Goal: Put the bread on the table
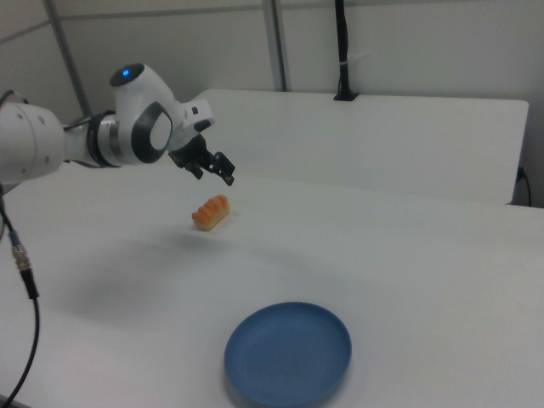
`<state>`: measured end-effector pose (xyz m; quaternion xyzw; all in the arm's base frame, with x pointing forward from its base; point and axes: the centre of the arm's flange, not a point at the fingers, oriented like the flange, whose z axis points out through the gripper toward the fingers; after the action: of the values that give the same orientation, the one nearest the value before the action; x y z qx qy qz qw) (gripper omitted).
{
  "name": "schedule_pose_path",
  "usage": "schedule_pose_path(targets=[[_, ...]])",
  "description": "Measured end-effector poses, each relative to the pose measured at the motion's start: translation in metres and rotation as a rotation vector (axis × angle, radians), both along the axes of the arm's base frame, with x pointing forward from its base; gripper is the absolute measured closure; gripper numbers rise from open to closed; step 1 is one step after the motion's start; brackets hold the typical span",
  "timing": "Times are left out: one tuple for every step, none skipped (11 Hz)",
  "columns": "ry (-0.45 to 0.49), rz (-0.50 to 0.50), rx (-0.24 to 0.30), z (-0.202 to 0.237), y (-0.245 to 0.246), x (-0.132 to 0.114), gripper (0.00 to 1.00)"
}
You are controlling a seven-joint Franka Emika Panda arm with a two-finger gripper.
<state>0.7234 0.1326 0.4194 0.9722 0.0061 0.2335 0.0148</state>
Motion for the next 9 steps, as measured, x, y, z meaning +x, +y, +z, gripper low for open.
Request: schedule_pose_path(targets=[[0.063, -0.02, -0.015, 0.022, -0.02, -0.015, 0.0], [0.138, -0.035, -0.033, 0.044, -0.039, -0.032, 0.0], [0.21, -0.044, -0.049, 0.065, -0.06, -0.05, 0.0], [0.266, -0.036, -0.061, 0.083, -0.08, -0.065, 0.0], [0.312, -0.027, -0.065, 0.101, -0.101, -0.081, 0.0], [0.35, -0.014, -0.066, 0.118, -0.122, -0.095, 0.0], [0.39, 0.003, -0.07, 0.133, -0.143, -0.111, 0.0], [0.428, 0.017, -0.074, 0.148, -0.16, -0.129, 0.0], [0.448, 0.019, -0.075, 0.161, -0.17, -0.145, 0.0]])
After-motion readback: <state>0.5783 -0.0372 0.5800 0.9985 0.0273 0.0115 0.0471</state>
